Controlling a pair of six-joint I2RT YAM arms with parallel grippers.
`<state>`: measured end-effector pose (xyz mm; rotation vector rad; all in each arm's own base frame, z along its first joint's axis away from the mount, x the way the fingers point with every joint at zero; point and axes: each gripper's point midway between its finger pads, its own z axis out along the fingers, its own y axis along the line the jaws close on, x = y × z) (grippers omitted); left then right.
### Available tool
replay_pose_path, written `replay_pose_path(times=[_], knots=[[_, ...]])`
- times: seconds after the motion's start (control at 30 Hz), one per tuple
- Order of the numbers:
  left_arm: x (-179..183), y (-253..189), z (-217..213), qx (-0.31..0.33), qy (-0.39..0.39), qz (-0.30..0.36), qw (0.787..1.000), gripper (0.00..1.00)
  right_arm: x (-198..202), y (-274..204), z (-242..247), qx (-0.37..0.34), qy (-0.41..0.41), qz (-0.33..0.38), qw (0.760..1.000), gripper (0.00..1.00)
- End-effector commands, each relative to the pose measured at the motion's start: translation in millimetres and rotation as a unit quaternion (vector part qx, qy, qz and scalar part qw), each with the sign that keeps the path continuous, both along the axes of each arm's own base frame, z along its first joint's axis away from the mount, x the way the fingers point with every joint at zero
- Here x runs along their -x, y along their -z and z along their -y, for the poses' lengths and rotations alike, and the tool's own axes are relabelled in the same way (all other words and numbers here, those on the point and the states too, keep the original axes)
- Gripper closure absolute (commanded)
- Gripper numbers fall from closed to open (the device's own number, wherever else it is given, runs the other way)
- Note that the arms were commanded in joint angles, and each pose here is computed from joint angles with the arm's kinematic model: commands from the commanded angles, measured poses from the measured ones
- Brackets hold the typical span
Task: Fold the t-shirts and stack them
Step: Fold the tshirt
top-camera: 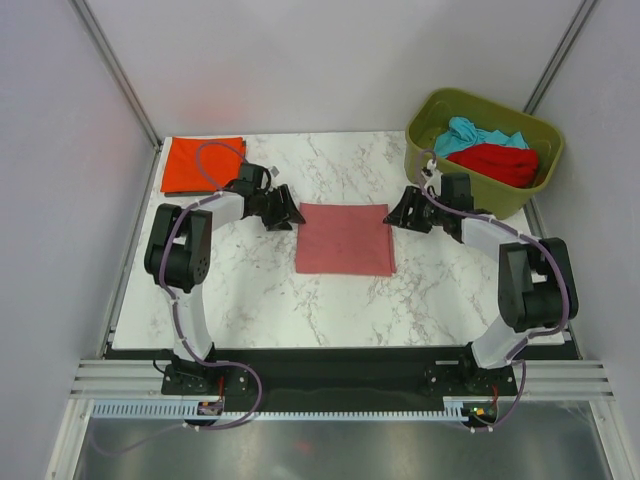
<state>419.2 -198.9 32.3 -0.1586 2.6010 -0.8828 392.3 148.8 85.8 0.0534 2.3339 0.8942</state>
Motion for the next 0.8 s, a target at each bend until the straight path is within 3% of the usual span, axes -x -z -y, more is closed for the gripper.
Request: replay_pose_path(times=[0.0, 0.17, 0.6, 0.7, 0.73, 0.77], knots=[[-3.4, 20.0, -3.1, -0.025, 0.017, 0.012, 0.999, 0.42, 13.4, -16.0, 1.8, -0.004, 0.005, 0.022, 1.0, 0.35], [0.1, 46.9, 5.0, -0.041, 0.03, -0.003, 0.999, 0.42, 25.9, -33.3, 6.1, -0.001, 0.011, 0.048, 0.999, 0.34], [2.3, 49.5, 6.5, -0.068, 0.017, 0.004, 0.998, 0.5, 27.9, -54.4, 5.1, -0.005, 0.008, 0.077, 0.997, 0.34], [2.4, 50.4, 9.2, -0.075, 0.011, 0.005, 0.997, 0.64, 32.7, -53.6, 4.9, -0.005, 0.008, 0.068, 0.998, 0.34], [1.5, 50.8, 10.6, -0.078, 0.012, 0.006, 0.997, 0.77, 32.7, -54.2, 5.3, -0.006, 0.008, 0.068, 0.998, 0.34], [1.3, 51.9, 9.7, -0.085, 0.009, 0.004, 0.996, 0.83, 33.4, -55.0, 5.4, -0.006, 0.008, 0.069, 0.998, 0.34]])
